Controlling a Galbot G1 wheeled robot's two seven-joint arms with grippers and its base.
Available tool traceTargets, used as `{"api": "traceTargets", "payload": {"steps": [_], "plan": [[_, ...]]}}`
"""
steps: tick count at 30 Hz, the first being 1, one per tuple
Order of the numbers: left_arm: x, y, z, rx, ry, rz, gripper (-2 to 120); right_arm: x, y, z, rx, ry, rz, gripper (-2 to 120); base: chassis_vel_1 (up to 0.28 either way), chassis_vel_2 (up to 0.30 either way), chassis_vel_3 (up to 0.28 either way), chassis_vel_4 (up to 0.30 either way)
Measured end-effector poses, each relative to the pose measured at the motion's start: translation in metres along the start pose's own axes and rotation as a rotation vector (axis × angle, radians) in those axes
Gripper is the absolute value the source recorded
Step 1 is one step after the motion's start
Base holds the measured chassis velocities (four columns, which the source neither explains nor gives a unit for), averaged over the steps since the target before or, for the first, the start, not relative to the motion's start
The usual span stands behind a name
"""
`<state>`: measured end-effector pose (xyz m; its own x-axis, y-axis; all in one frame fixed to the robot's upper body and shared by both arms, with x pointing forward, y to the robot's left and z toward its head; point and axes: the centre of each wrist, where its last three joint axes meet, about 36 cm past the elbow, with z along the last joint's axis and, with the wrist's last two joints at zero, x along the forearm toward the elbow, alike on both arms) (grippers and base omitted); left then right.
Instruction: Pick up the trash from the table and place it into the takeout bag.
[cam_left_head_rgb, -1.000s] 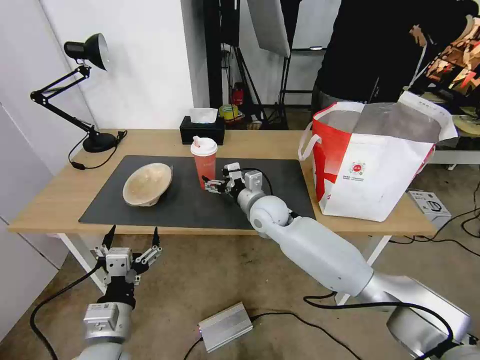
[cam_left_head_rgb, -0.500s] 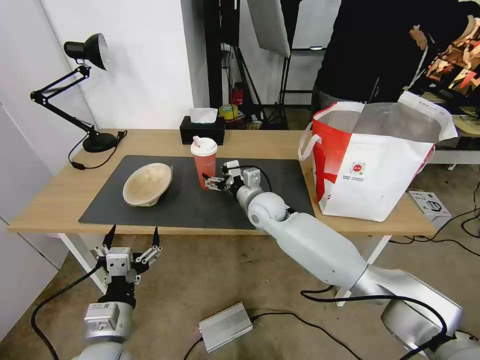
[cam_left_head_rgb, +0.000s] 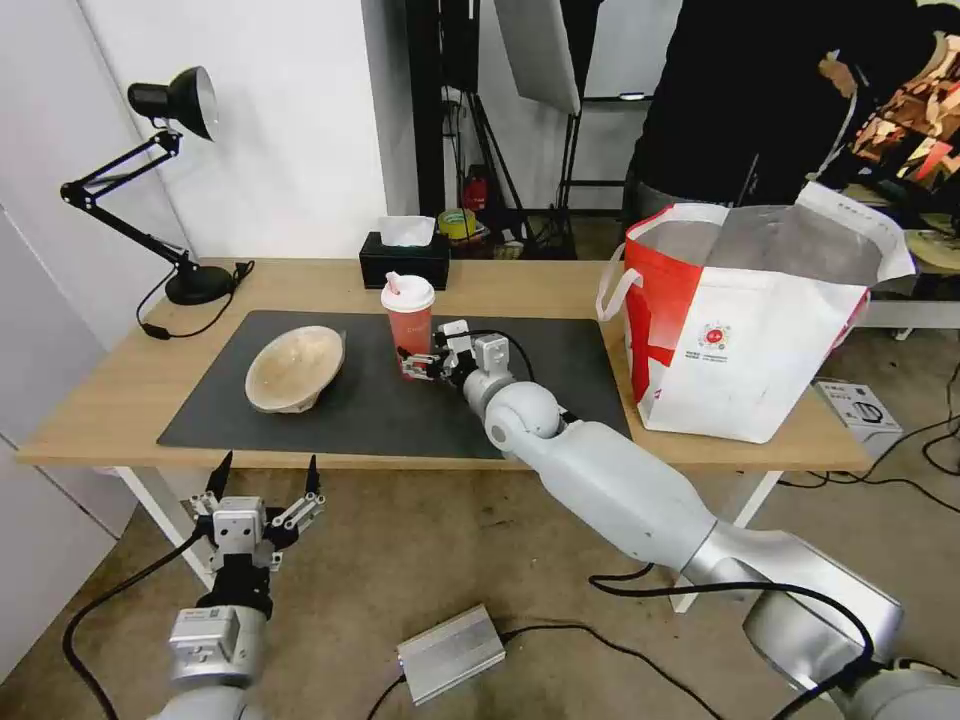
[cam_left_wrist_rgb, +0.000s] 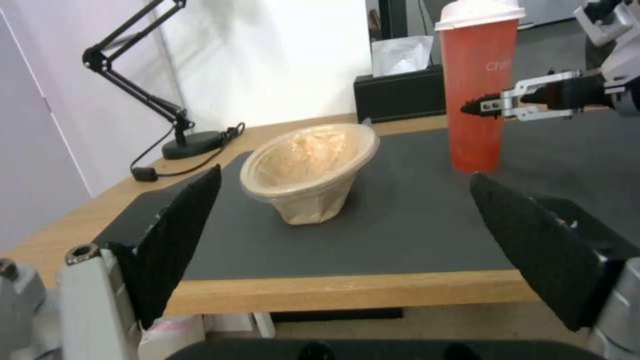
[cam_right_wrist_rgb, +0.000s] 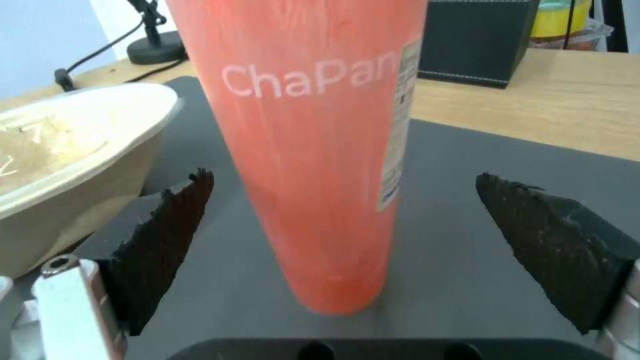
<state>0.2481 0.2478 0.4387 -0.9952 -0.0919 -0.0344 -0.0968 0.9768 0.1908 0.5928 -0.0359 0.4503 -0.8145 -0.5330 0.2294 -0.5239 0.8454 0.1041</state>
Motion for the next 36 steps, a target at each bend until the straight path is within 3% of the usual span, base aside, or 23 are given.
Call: {"api": "traceTargets", "payload": {"steps": [36], "plan": [[0.000, 0.000, 0.005, 0.001, -0.009, -0.001, 100, -0.036, 0.005, -0.003, 0.012, -0.019, -0.015, 100, 0.000, 0.000, 0.000, 0.000]]}}
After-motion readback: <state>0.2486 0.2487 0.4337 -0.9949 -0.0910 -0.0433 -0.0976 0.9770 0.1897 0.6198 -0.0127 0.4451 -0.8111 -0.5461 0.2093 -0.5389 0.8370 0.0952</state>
